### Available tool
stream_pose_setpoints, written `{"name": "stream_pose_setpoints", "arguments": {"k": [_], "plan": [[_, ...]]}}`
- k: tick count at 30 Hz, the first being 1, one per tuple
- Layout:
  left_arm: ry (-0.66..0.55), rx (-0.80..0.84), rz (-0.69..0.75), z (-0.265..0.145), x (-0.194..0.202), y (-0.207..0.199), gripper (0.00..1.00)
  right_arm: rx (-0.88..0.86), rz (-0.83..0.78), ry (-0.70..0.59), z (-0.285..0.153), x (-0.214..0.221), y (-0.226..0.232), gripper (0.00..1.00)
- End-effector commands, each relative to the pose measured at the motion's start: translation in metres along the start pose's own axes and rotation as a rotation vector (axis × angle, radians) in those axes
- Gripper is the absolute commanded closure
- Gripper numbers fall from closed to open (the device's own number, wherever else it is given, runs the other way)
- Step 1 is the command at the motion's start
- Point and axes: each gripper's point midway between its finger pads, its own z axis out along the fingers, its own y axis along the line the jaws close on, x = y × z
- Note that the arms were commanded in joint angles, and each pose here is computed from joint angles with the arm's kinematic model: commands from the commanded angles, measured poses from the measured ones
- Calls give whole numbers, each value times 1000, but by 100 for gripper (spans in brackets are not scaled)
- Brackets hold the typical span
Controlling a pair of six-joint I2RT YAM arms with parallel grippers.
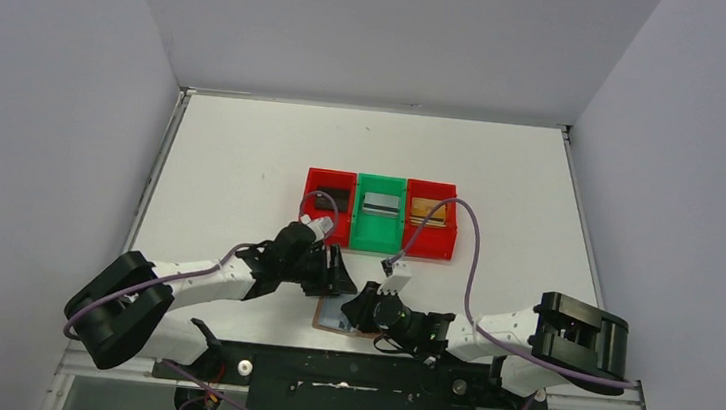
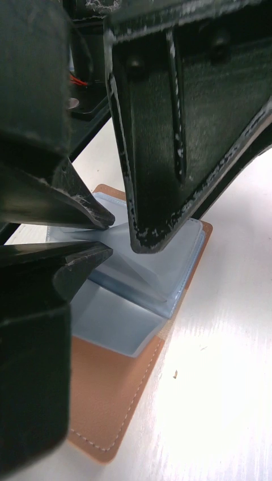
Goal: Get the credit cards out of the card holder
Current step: Remove the credit card from the card holder.
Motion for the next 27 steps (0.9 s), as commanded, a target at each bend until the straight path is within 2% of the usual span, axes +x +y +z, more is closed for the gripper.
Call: {"name": "stream_pose_setpoints", "arguments": {"k": [1,5,9,13,17,22,27], "plan": [[-59,48,45,6,-19,-25,52,-65,32,-74,-1,-21,20,83],[-51,11,69,6,-17,-20,72,-65,28,-69,-1,-21,22,80],[-72,-48,85,-2,-17,-7,87,-71,29,-67,-3,-24,27,63],[-116,-90,88,-14,-21,3,93,-77,30,-90,-9,-36,36,47],[-119,-60,98,-22,-21,-1,92,-48,51,-144,-19,-51,32,43],[-53,35,120,-20,-11,-21,73,67,113,-191,-32,-61,6,43],[49,118,126,-16,6,-37,67,156,175,-212,-39,-60,-19,46]]}}
